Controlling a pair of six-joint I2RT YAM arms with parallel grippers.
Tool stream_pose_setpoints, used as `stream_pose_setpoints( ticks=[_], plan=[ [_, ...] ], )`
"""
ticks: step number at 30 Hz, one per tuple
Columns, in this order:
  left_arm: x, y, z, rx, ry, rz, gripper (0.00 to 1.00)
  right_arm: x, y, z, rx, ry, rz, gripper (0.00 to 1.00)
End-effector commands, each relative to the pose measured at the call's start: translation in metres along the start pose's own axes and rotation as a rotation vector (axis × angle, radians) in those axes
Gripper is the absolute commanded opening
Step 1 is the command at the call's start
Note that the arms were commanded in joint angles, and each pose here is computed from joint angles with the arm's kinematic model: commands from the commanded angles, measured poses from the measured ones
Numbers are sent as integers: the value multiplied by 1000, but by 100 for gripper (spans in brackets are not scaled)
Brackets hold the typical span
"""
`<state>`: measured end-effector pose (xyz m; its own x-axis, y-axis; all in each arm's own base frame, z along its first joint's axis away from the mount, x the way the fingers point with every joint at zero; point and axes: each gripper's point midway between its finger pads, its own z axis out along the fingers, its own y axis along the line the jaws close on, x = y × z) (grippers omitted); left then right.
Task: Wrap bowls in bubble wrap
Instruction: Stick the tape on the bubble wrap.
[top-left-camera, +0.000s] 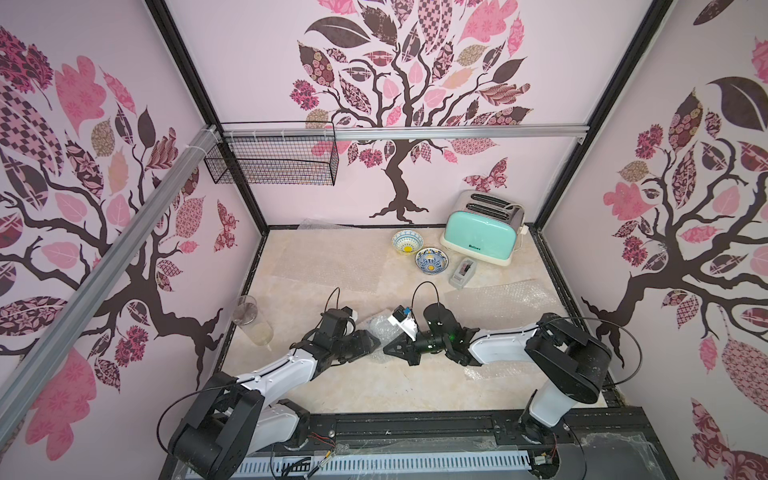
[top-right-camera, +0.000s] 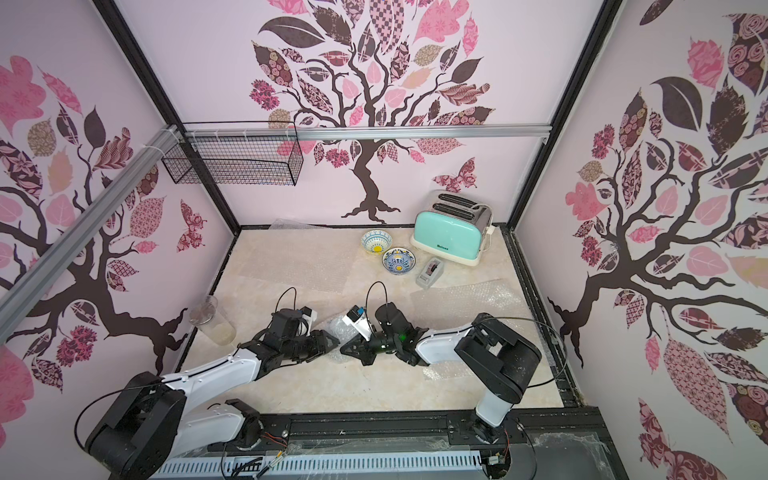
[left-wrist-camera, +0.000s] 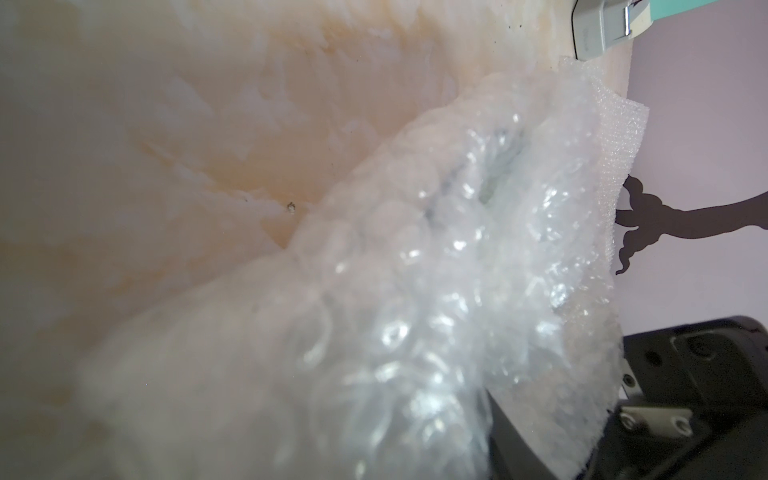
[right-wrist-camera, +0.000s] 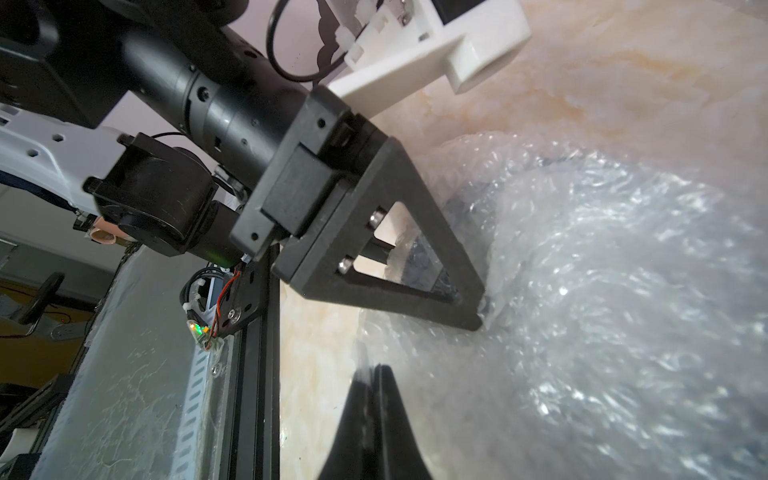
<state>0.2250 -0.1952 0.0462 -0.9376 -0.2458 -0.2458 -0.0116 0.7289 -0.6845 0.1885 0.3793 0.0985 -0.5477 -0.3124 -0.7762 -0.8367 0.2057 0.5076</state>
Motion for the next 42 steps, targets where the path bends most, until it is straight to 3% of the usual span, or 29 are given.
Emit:
stream_pose_setpoints(
  ticks=[1,17,21,33,42],
  plan=[
    [-1,-3,-1,12,-9,25,52,2,-1,2,8,1,-29,0],
    [-1,-2,0,10,-8,23,51,6,-12,8,45,12,-1,1],
    [0,-2,0,11,-6,23,51,7,-13,9,45,22,13,12],
    [0,-1,0,9,-6,24,51,4,-9,5,51,18,35,34],
    [1,0,0,6,-6,23,51,-4,-5,-1,57,-4,48,43]
  ],
)
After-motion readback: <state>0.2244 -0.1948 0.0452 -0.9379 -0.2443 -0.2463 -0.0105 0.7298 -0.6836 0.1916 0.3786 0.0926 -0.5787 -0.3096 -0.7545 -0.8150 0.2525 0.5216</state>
